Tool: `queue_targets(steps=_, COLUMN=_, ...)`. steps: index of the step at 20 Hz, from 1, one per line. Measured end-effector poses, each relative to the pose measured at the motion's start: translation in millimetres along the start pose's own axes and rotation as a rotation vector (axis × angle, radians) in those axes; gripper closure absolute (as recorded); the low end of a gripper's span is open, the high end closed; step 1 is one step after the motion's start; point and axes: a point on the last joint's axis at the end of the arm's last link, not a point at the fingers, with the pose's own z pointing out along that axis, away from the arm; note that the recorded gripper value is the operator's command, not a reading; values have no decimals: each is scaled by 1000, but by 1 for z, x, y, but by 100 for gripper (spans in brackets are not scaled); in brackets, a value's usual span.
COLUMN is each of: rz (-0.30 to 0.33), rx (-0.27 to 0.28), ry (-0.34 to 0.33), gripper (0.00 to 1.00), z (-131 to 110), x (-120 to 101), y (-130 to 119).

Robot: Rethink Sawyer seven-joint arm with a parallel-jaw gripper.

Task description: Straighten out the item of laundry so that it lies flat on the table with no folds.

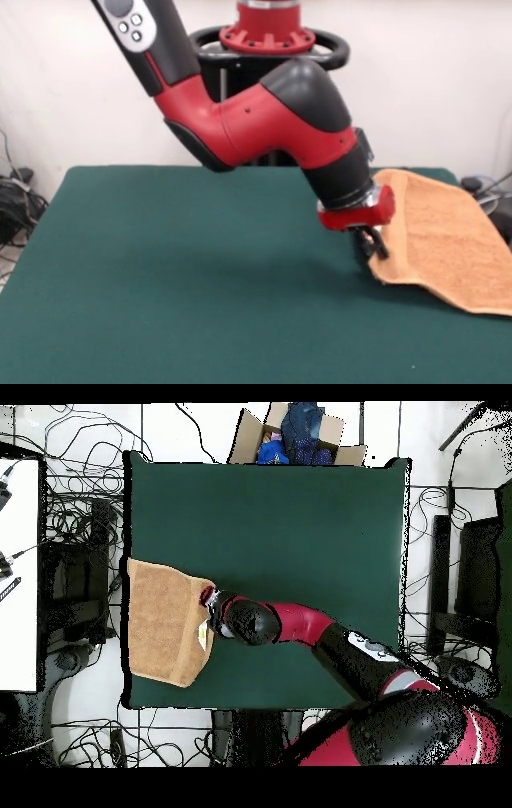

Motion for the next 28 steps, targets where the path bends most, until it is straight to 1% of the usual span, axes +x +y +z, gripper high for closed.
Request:
queue_targets(steps=3, rz=-10, rx=14, ry=-18, gripper=100, z=-12, x=-5, y=-9)
queue_targets(steps=7, rz=-6, rx=36, ry=-13, gripper=100, z=-24, x=-5, y=-19)
queue_targets(steps=11, rz=-14, rx=48, ry=1, gripper=100, z=-29, x=-2, y=-23)
queue_targets(steps=17, rz=-30, rx=57, ry=7, gripper=100, z=-34, x=2, y=-37)
queue_targets(steps=24, rz=-22, rx=61, ry=10, gripper=100, z=-42, x=1, y=-69)
queue_targets(steps=25, rz=-16, rx=61, ry=13, gripper=100, z=-43, x=1, y=-75)
queue_targets(steps=26, rz=-3, rx=63, ry=22, gripper=100, z=-47, x=1, y=-90)
queue_targets(steps=28, rz=3, rx=63, ry=31, gripper=100, z=-49, x=2, y=-98)
